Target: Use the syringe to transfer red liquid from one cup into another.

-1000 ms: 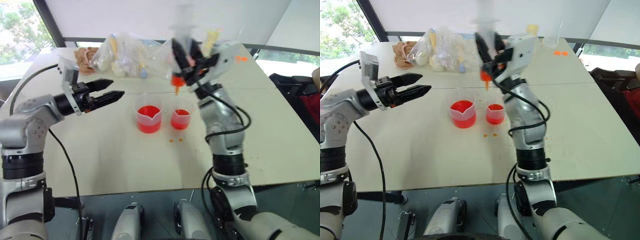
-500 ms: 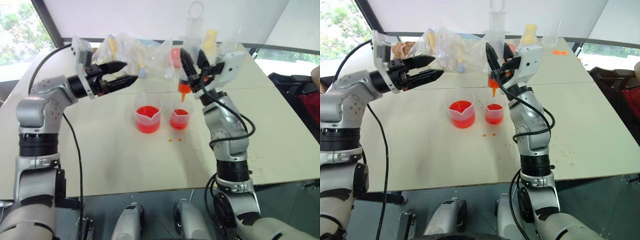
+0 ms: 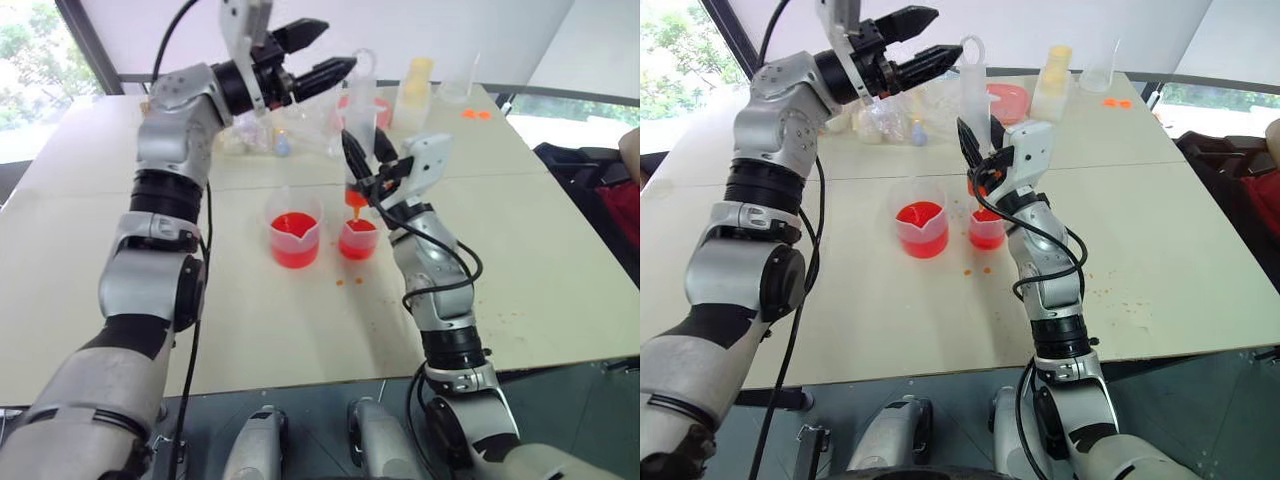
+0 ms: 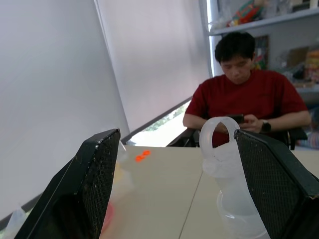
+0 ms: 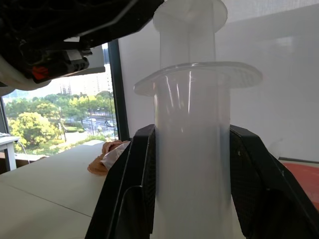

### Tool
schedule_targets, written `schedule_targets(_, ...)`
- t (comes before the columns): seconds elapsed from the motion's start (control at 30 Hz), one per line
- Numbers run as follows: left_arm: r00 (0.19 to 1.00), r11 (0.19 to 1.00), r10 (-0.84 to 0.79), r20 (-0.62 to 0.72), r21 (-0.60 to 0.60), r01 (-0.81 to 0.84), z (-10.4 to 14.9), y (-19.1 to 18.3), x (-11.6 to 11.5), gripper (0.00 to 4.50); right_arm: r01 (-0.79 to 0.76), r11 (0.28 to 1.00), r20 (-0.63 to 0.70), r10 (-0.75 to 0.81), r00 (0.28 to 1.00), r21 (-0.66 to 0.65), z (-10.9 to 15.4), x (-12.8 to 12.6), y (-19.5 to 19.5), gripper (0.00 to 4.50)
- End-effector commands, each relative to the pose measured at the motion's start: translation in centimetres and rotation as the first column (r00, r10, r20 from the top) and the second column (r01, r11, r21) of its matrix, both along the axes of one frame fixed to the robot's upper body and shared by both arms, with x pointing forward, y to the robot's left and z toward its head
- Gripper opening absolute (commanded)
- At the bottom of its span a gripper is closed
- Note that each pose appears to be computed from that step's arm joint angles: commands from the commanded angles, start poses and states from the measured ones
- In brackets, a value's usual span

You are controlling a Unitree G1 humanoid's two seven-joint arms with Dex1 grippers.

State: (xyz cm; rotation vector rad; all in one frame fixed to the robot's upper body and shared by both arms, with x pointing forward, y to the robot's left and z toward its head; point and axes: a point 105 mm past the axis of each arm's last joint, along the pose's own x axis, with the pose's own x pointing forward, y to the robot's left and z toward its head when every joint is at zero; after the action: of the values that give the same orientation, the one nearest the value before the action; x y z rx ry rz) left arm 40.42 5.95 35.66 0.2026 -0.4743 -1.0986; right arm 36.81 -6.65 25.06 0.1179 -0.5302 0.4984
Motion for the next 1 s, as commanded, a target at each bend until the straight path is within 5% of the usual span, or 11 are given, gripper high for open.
schedule_targets(0.03, 0.994, 0.999, -0.002, 0.109, 0.051, -0.003, 1.6, -0.8, -0.6, 3.83, 0.008, 1.000, 0.068, -0.009, 0.998, 0.013, 1.4, -0.7, -0.2, 1.40)
schedule_targets(0.43, 0.981, 0.985, 0.074, 0.178, 0.141, -0.100, 0.8, -2.8, 0.8, 3.83, 0.002, 0.999, 0.087, 0.003, 0.996, -0.055, 0.6, -1.3, 0.8, 1.40)
schedule_targets(0.53, 0.979, 0.986, 0.048, 0.196, 0.144, -0.078, 0.8, -3.6, 0.5, 2.98, 0.001, 0.998, 0.093, 0.004, 0.996, -0.057, 0.6, -1.4, 1.0, 1.40)
schedule_targets(0.73, 0.981, 0.989, 0.001, 0.193, 0.148, -0.030, 0.7, -4.4, 0.0, 0.18, 0.005, 0.998, 0.099, 0.001, 0.995, -0.059, 0.6, -1.5, 1.1, 1.40)
schedule_targets(1.0, 0.984, 0.974, -0.118, 0.132, 0.210, 0.089, -1.7, -5.3, -1.0, 0.03, 0.025, 0.998, 0.128, -0.019, 0.992, -0.050, 1.7, -1.5, 0.6, 1.40)
